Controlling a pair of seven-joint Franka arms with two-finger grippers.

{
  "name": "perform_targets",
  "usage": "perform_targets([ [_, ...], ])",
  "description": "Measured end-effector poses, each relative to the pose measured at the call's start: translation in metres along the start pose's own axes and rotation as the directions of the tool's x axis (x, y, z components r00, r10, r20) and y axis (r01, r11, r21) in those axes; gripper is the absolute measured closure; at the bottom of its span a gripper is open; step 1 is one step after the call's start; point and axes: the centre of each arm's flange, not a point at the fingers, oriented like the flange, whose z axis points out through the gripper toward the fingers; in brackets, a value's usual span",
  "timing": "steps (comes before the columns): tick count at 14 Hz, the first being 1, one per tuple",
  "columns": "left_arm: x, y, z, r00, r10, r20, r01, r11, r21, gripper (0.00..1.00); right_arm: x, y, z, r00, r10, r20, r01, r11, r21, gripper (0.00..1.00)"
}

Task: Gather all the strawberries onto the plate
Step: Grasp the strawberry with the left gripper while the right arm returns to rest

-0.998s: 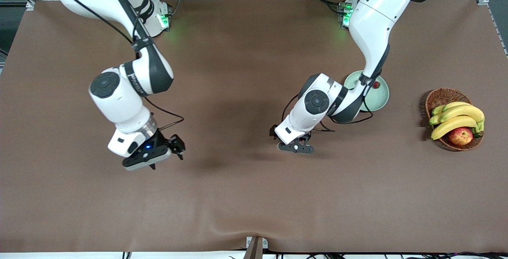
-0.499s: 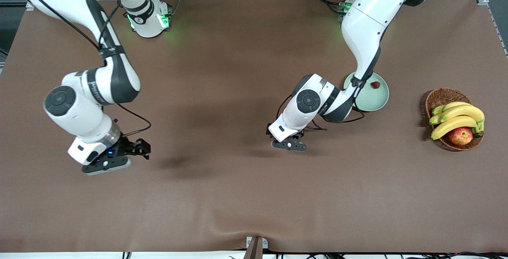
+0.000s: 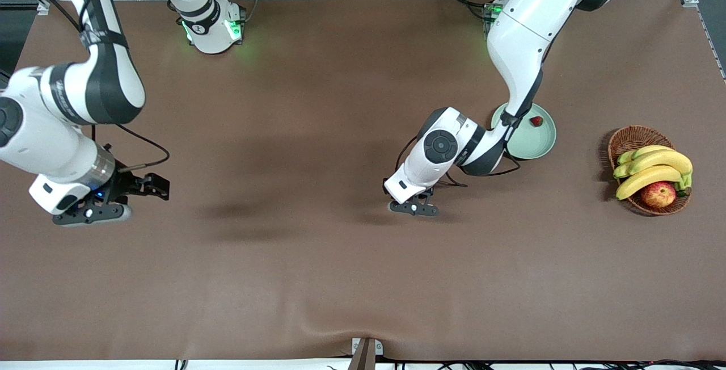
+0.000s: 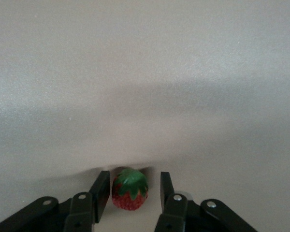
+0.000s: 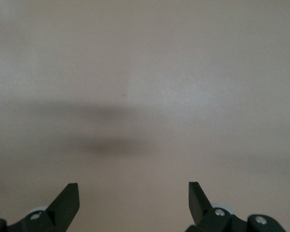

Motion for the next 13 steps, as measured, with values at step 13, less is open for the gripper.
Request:
perform_targets([
  [13,0.008,-0.013,-0.023,0.999,-0.018,0.037,0.016,0.999,0.042,0.68,-0.086,0.063,-0.133,0.983,0.140,0.121,-0.147,0.988,0.049,0.00],
])
